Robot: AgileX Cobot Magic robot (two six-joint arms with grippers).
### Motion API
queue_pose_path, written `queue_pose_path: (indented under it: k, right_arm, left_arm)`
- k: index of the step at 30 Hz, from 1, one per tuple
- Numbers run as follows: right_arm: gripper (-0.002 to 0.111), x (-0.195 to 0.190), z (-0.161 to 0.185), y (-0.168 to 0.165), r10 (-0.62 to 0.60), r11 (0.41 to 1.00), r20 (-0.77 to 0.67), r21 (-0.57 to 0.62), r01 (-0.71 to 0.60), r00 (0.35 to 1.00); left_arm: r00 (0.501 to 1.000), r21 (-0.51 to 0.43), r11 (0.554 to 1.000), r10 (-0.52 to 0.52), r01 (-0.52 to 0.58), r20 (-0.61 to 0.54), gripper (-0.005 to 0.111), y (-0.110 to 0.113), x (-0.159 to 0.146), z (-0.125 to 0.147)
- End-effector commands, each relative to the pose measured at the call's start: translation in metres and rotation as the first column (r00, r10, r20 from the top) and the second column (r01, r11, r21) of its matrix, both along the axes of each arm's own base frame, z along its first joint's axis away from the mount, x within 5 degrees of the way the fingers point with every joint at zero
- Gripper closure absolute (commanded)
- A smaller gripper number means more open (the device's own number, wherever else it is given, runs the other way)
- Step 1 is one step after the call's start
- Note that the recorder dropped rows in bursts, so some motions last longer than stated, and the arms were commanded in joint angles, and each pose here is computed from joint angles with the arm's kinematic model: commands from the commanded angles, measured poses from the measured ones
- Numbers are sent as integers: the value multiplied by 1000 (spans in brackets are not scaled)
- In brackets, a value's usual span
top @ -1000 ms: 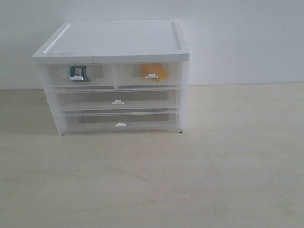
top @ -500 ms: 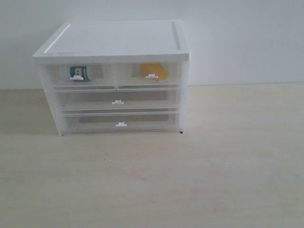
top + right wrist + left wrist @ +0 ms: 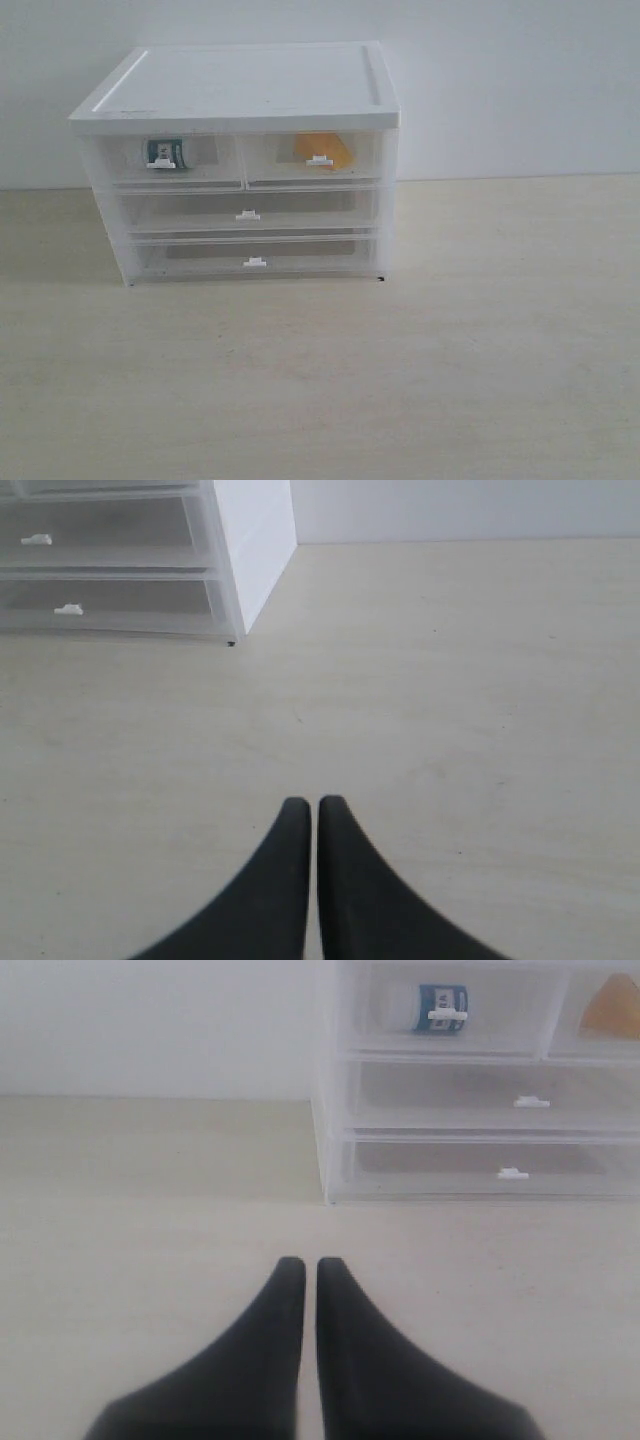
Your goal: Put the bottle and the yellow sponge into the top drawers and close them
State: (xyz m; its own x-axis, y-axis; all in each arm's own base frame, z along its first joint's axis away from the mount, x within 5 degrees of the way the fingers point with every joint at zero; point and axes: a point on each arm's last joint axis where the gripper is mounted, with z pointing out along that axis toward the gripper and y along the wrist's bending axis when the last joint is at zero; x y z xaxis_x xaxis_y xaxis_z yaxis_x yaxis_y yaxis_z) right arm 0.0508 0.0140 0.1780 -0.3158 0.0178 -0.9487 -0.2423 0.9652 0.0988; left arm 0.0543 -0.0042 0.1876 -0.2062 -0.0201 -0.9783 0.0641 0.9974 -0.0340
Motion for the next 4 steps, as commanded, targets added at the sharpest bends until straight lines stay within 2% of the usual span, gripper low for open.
queue_pose_path:
  k: [1,4]
  right_arm:
    - [108,0,0,-1,-8,1000,7,-4,8,1000]
    - [108,0,0,-1,-8,1000,7,-4,8,1000]
  left_arm:
    - [1000,-6,1000,3,-3,-4,103,0,0,-1]
    - [1000,-6,1000,3,-3,-4,103,0,0,-1]
